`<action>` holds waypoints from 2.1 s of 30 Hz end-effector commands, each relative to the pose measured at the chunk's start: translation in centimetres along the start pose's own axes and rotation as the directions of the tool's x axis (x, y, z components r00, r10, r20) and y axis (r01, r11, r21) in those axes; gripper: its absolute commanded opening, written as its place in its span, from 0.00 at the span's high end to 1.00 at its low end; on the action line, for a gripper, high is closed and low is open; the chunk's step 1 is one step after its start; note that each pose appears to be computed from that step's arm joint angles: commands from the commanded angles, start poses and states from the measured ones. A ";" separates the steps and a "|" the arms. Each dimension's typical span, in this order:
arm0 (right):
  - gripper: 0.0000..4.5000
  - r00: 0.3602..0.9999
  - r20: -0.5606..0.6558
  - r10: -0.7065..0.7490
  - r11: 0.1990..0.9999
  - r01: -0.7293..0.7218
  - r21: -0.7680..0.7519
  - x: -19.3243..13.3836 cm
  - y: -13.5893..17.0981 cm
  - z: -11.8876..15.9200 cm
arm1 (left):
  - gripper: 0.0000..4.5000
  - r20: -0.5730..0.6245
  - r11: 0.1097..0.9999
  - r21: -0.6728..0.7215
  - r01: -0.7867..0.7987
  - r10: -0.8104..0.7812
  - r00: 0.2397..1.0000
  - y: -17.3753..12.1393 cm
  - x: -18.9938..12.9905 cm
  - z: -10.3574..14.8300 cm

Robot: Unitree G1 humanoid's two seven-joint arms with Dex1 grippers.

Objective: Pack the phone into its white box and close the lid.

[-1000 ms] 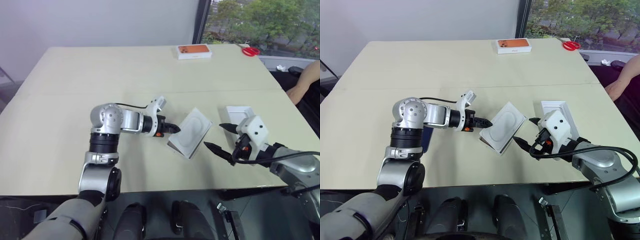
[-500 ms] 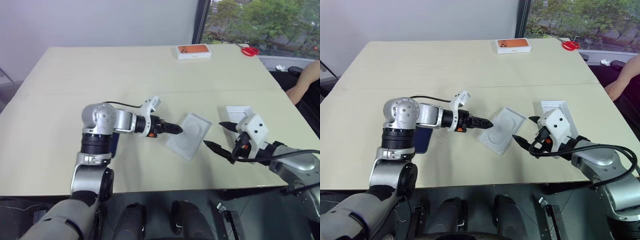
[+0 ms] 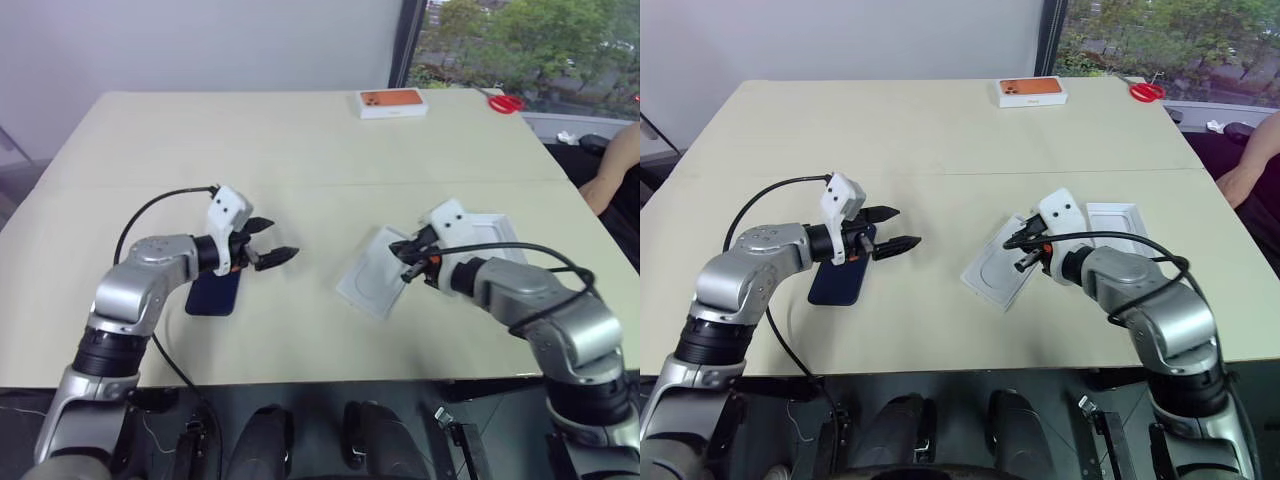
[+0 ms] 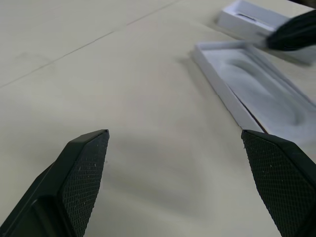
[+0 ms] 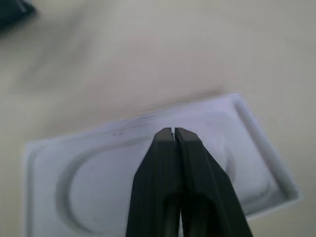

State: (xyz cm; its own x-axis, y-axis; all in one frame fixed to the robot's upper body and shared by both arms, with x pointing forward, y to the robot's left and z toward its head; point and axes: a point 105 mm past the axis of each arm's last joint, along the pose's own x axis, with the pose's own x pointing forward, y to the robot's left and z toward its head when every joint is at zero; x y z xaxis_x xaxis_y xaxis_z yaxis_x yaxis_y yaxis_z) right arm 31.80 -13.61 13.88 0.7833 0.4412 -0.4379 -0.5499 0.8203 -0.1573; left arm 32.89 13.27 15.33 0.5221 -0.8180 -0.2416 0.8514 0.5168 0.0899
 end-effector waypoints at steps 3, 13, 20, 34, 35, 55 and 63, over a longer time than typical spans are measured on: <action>1.00 0.996 -0.043 -0.081 0.997 0.080 -0.010 1.1 -0.5 0.2 | 0.00 -0.034 0.989 0.116 0.094 -0.091 0.995 -1.4 -1.2 -0.5; 1.00 0.972 -0.121 -0.199 0.979 0.192 -0.073 3.8 -2.1 -1.4 | 0.00 0.009 0.993 0.062 0.096 -0.096 0.995 -2.5 -1.5 -0.6; 1.00 0.958 -0.094 -0.270 0.953 0.253 -0.167 4.5 -3.5 -1.1 | 0.00 0.014 0.995 0.048 0.085 -0.086 0.996 -2.8 -1.5 -0.7; 1.00 0.993 -0.014 0.115 0.938 -0.113 -0.327 4.6 3.8 -0.7 | 0.00 0.000 0.998 0.036 0.053 -0.053 0.999 -2.3 -1.6 -1.2; 1.00 0.990 -0.015 0.140 0.931 -0.137 -0.337 4.4 4.2 -0.8 | 0.00 -0.001 0.998 0.037 0.050 -0.050 0.999 -2.2 -1.7 -1.2; 1.00 0.967 0.119 0.225 0.887 -0.153 -0.435 1.6 4.5 3.1 | 0.00 -0.123 0.775 -0.364 -0.517 0.510 0.851 6.5 -10.6 -2.1; 1.00 0.901 0.181 0.393 0.857 -0.288 -0.428 2.2 9.5 6.0 | 0.00 -0.390 0.590 -0.576 -0.566 0.410 0.825 6.6 -12.2 -3.8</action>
State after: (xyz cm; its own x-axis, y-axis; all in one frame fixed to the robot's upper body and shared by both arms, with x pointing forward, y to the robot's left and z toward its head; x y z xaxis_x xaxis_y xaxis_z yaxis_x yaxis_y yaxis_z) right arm 30.68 -3.45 16.46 0.5668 0.7664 -0.3022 -0.8089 0.4481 -0.3807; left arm 32.43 27.21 14.92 0.7730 -0.3556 -0.5253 0.1978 0.9219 -0.3330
